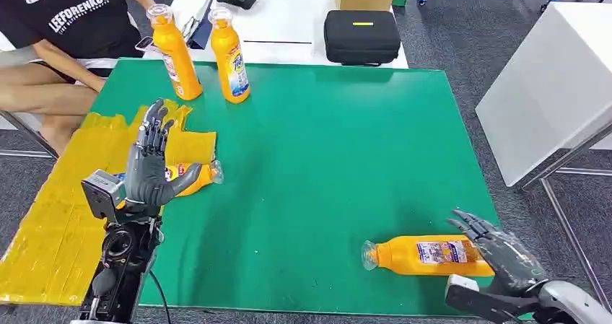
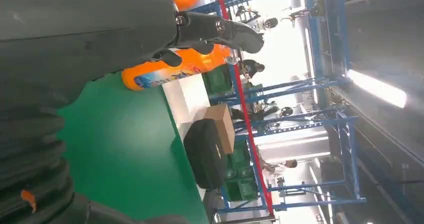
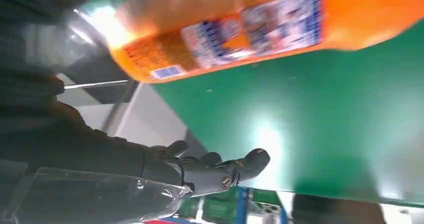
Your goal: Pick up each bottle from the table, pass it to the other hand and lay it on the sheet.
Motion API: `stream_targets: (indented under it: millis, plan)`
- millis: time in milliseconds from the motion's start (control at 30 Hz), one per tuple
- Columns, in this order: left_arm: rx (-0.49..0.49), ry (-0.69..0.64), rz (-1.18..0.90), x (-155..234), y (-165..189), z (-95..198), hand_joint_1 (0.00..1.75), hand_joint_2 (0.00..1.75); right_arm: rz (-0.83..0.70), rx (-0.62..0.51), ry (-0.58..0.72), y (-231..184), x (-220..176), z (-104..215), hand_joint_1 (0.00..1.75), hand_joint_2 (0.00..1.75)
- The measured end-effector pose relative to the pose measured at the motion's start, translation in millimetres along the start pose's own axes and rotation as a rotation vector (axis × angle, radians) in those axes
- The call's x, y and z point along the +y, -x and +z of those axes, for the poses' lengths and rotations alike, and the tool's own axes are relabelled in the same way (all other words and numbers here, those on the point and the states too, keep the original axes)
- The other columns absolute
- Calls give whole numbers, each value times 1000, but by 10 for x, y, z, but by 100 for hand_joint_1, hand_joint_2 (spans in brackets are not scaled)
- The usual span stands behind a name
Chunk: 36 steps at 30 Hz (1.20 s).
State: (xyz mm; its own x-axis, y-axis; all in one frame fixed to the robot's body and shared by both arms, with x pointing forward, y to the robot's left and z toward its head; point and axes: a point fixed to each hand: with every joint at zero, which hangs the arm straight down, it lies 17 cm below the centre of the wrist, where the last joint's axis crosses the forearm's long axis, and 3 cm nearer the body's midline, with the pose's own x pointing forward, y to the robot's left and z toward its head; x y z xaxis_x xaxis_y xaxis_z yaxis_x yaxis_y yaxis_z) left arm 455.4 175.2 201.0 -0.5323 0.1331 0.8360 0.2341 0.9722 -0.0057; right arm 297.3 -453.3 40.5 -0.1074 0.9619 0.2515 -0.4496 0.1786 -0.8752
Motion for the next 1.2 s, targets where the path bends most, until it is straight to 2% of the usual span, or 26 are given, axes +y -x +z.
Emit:
stream_targets:
  millis: [433, 767, 1200]
  plan:
    - [10, 24, 3, -69, 46, -29, 0, 175, 2, 174, 31, 770, -181, -139, 0, 175]
    - [18, 30, 8, -89, 76, -43, 0, 175, -35, 193, -44, 941, 28, -72, 0, 175]
    - [23, 33, 7, -102, 97, -38, 0, 175, -101, 146, -128, 835, 366, -126, 0, 175]
